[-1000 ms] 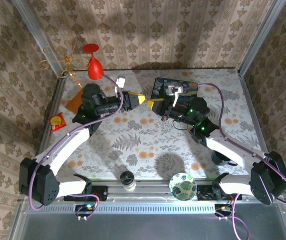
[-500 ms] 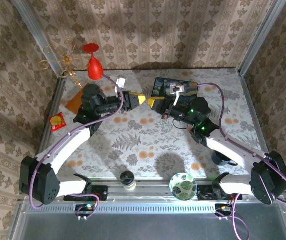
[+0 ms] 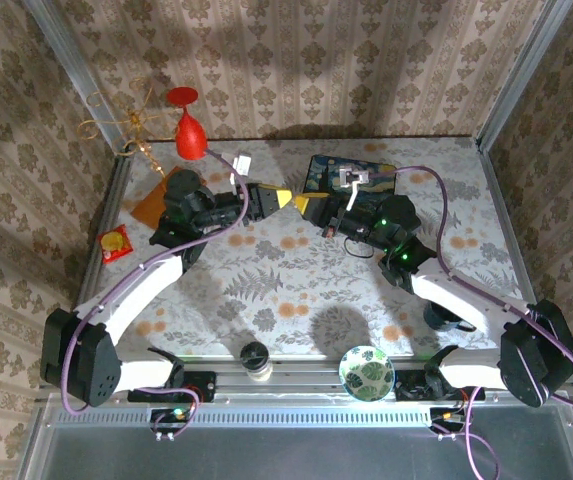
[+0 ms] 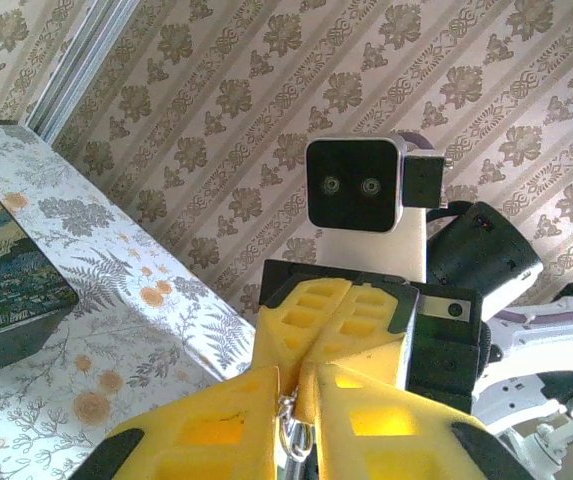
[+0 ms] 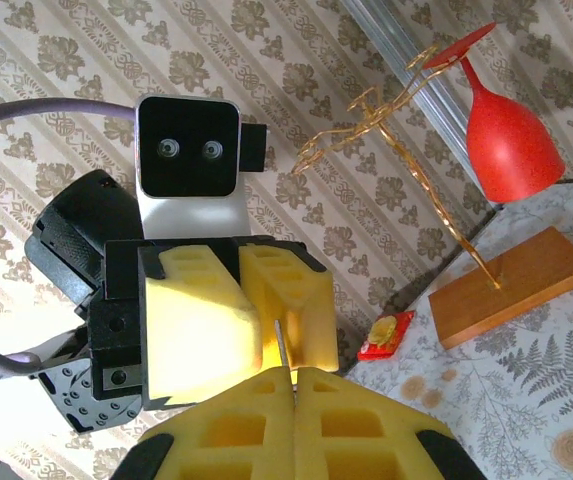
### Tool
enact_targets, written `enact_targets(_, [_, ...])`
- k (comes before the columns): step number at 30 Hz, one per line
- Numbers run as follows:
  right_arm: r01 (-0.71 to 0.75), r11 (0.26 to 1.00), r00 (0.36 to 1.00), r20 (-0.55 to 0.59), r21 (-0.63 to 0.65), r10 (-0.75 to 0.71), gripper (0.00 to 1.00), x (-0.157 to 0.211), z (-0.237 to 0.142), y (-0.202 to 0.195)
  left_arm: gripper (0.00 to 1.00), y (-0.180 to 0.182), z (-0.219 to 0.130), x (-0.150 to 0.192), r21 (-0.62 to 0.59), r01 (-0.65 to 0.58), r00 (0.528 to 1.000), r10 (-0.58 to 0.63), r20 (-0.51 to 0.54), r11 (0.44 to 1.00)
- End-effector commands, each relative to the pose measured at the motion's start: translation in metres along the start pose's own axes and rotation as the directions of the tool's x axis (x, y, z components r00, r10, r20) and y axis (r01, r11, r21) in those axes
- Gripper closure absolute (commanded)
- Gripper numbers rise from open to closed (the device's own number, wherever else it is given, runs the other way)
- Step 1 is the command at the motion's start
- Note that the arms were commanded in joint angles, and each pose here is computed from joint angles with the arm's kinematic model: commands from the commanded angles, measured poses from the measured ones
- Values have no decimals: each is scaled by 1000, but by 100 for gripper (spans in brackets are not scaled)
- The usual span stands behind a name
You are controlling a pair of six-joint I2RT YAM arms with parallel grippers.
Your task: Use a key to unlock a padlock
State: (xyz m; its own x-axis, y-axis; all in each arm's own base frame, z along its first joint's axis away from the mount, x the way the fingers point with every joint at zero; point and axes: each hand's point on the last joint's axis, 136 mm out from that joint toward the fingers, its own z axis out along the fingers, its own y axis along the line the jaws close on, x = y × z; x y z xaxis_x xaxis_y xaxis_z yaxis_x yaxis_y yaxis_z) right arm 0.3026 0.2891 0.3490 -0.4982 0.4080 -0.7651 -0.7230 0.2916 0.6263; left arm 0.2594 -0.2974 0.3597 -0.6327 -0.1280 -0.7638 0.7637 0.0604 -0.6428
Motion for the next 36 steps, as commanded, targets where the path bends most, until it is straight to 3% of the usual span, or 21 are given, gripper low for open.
enact_targets(1, [10, 1000, 999, 39, -30, -9, 100, -13, 5, 11, 90, -9, 2, 1, 47, -22, 1000, 22, -5, 999])
enact_targets(4, [7, 1000, 999, 40, -29, -6, 100, -13, 5, 11, 100, -9, 1, 1, 47, -22, 1000, 22, -4, 999])
enact_targets(8, [10, 1000, 999, 33, -22, -10, 100, -13, 5, 11, 100, -9, 0, 0, 44, -26, 1000, 26, -1, 999])
enact_targets(10, [18, 1000, 1000, 22, 10, -19, 78, -13, 4, 7, 100, -11, -3, -3, 40, -43, 999, 43, 4, 998])
enact_targets(15, [72, 995, 997, 25, 71, -74, 67, -18, -9, 7, 100, -14, -11, -1, -24, -107, 994, 106, -39, 994])
enact_targets(21, [112, 992, 993, 19, 50, -113, 66, -20, -15, 18, 100, -23, -15, 3, -42, -143, 988, 140, -70, 989])
enact_targets(30, [141, 986, 984, -95, -93, -150, 68, -7, -1, 42, 100, -32, -11, 9, 7, -145, 984, 145, -102, 989])
enact_targets(36, [123, 988, 983, -128, -92, -134, 71, 0, 8, 36, 100, -35, -10, 10, 19, -147, 983, 149, -107, 989])
